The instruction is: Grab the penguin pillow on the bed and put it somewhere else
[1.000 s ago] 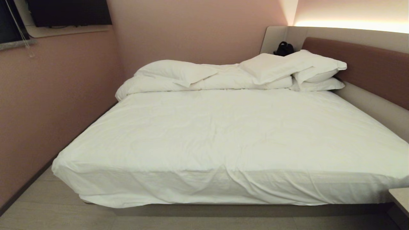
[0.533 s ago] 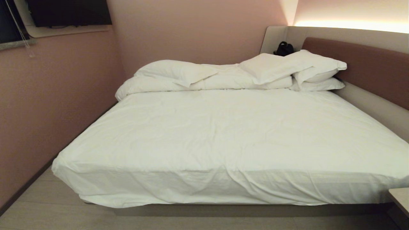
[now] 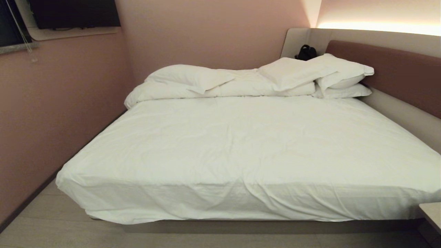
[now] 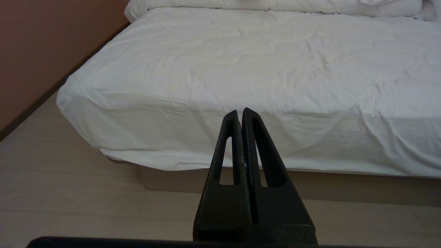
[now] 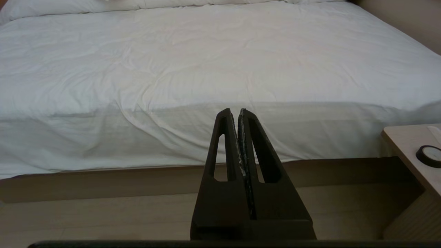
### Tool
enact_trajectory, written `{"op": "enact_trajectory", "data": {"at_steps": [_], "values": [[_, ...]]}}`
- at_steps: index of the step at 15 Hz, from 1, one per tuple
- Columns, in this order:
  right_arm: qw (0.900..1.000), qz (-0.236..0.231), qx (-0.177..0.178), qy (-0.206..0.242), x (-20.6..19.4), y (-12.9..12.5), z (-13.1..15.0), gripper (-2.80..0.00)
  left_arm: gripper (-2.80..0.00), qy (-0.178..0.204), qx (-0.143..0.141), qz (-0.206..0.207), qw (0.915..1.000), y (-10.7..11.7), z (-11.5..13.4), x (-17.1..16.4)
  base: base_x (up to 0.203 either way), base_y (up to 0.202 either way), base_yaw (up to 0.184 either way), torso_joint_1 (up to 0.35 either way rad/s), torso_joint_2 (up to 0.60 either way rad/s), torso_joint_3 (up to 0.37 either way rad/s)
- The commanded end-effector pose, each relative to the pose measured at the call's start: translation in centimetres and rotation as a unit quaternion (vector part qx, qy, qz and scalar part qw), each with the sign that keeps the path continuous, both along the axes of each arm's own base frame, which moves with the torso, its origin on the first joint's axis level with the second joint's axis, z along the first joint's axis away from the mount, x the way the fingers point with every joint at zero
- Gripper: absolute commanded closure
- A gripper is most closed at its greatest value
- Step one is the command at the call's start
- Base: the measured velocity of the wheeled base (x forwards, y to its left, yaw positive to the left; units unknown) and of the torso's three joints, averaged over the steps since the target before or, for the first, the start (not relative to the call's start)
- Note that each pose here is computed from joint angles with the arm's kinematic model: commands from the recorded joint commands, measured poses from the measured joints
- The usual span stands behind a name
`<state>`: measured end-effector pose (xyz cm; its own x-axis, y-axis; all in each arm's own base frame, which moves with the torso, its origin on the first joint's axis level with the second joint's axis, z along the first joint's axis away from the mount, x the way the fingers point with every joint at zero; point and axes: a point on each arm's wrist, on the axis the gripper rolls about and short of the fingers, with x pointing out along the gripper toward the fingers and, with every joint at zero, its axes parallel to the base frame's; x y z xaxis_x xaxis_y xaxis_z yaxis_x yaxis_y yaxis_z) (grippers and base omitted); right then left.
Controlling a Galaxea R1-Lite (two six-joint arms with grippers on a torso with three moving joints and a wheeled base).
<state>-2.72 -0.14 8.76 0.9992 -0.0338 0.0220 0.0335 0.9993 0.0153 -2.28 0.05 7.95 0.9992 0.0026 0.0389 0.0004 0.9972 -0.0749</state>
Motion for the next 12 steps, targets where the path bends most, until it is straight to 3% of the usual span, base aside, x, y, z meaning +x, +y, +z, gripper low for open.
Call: {"op": "enact_trajectory", "data": {"at_steps": [1, 4, 12], "values": [[1.000, 0.002, 0.004, 0.002, 0.10, 0.01, -0.23, 0.00, 0.00, 0.000, 0.000, 0.000, 1.0000, 0.00, 0.00, 0.00, 0.000, 0.000, 0.000, 0.000, 0.00, 0.000], [1.000, 0.016, 0.002, 0.018, 0.38, 0.08, -1.16, 0.00, 0.00, 0.000, 0.000, 0.000, 1.0000, 0.00, 0.00, 0.00, 0.000, 0.000, 0.000, 0.000, 0.00, 0.000], [1.000, 0.018, 0.003, 0.010, 0.42, 0.08, -1.14, 0.00, 0.00, 0.000, 0.000, 0.000, 1.0000, 0.00, 0.00, 0.00, 0.000, 0.000, 0.000, 0.000, 0.00, 0.000]]}}
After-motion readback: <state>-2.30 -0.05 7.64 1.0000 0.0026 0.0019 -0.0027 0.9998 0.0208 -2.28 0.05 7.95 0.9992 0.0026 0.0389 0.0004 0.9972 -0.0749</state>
